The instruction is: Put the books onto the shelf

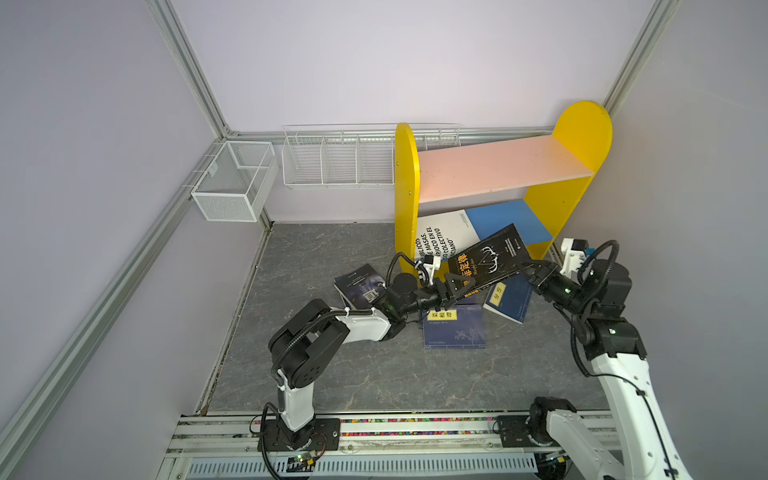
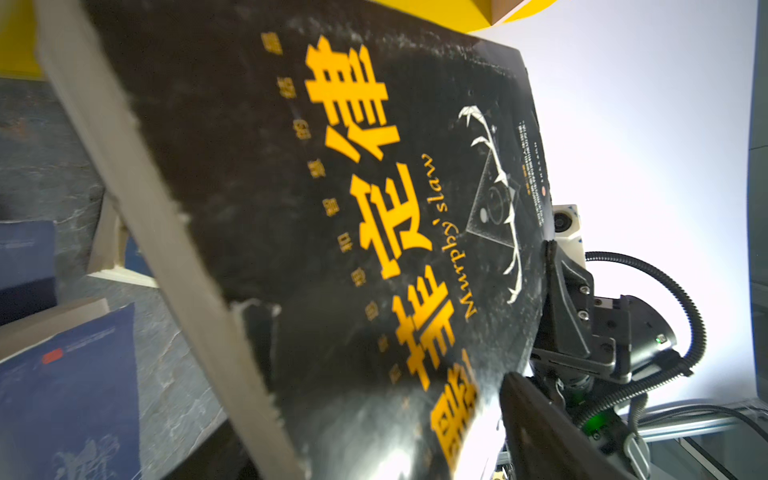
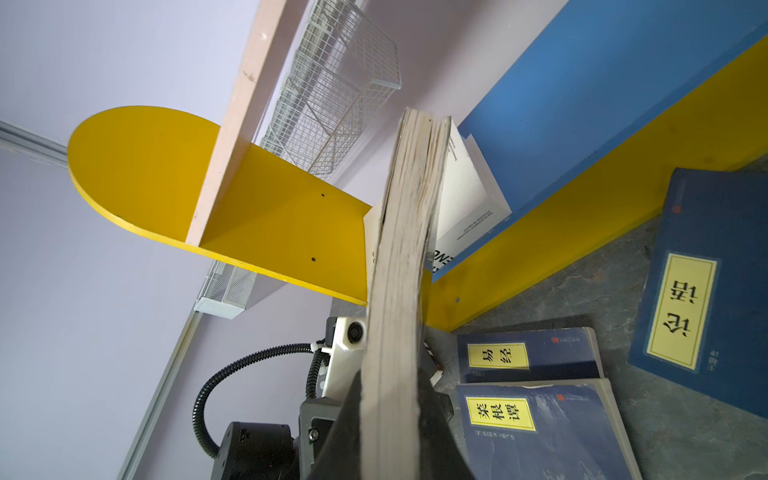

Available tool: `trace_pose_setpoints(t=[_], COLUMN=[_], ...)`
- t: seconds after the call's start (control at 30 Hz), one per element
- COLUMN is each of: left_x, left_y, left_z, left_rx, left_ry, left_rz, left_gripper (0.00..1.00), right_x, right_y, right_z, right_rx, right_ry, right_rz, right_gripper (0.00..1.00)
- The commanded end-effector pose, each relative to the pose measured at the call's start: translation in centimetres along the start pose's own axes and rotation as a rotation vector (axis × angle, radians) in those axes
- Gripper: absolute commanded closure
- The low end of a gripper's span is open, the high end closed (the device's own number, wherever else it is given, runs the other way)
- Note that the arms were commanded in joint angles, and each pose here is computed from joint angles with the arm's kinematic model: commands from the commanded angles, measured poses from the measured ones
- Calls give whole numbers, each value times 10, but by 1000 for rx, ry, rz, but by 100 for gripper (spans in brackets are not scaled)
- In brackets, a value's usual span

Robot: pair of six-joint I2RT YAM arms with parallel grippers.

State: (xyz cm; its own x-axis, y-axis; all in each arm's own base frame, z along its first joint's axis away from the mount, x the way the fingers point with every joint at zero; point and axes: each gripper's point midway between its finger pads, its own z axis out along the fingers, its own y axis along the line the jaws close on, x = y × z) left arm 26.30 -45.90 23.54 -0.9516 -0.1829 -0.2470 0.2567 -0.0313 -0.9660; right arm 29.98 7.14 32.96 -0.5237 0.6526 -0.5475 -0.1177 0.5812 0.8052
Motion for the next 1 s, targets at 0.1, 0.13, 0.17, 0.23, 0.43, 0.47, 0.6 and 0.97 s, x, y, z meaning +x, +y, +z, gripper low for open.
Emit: trace_pose_setpoints(t=[0.1,0.13,0.17,0.23,0.43,0.47,0.6,0.97], left_x=[-13,-14,-16,-19,-27,-28,-30,-29], left_y=[-54,-56,-58,-63,-65,-65,-68,-74], left_z=[-6,-7,-9,-12,-19,-20,-22,-31], left_rx=[94,87,89,95,106,107,115,90], left_ry=[-35,-44,-50,-66,-98,-98,-91,-52], left_rz=[101,109,119,127,131,131,136,166], left_gripper=[37,40,44,55,94,98,100,100], right_x=[-20,-19,-15,-13,-7,-6,-5,-27], right_y=[31,32,28,27,14,12,2,-22], right_z=[0,3,7,11,19,20,24,30], right_rx=[-184,-211,-223,-250,-255,-253,-236,-281], right_ry=[-46,-31,-13,6,36,43,60,78], right_rz=[-41,-35,-22,-17,2,0,4,82], right_gripper=[91,91,91,90,69,64,54,52])
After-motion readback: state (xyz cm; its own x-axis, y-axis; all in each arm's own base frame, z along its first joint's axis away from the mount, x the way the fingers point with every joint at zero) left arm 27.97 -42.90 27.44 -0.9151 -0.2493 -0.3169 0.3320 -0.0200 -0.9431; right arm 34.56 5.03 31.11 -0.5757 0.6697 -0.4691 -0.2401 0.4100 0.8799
